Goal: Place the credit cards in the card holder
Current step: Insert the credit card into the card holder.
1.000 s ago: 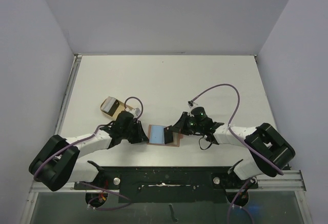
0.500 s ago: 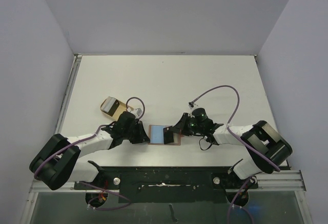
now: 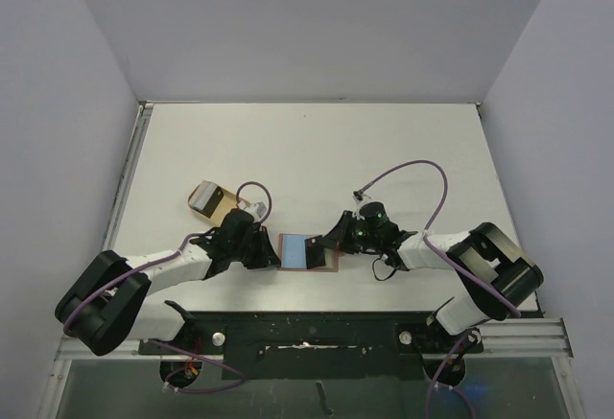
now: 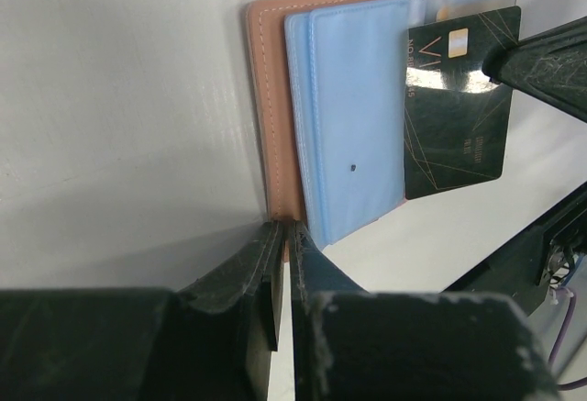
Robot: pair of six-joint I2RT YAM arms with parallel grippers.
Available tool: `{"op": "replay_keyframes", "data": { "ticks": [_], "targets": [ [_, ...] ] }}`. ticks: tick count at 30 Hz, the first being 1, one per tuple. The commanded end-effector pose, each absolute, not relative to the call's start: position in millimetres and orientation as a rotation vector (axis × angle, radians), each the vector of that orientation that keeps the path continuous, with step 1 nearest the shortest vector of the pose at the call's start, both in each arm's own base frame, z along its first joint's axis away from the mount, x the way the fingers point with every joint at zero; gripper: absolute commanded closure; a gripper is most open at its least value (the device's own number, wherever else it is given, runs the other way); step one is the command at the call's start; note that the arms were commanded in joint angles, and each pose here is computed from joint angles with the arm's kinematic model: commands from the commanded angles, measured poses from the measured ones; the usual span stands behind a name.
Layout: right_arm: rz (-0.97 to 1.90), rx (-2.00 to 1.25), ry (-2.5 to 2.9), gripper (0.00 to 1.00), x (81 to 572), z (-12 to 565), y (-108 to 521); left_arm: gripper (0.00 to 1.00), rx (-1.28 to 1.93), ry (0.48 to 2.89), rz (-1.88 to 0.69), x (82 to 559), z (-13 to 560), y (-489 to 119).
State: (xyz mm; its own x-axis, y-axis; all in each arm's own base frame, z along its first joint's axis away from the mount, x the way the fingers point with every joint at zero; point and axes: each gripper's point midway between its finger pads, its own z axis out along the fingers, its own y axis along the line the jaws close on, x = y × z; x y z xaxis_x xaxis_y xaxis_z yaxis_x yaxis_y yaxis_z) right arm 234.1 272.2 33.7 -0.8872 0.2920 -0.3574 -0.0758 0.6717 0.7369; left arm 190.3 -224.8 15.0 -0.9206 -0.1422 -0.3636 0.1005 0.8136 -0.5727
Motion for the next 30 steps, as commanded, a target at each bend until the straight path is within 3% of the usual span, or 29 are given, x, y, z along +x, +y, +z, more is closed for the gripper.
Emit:
{"op": "replay_keyframes", "data": {
  "ticks": [1, 22, 27, 30],
  "targets": [
    [1.112, 0.175, 2.394, 1.0, 240, 35, 272, 0.94, -0.002, 2.578, -0.854, 194, 17, -230],
    [1.128, 0.193, 2.367, 1.0, 248, 31, 278, 0.94, -0.02, 2.558, -0.924, 188, 21, -242],
    [1.086, 0.16, 2.397, 0.88, 247, 30, 283, 0.94, -0.017, 2.556, -0.928, 189, 22, -244],
    [1.047, 0.143, 2.427, 0.76, 246, 29, 284, 0.94, -0.018, 2.549, -0.928, 190, 23, -244]
  ]
}}
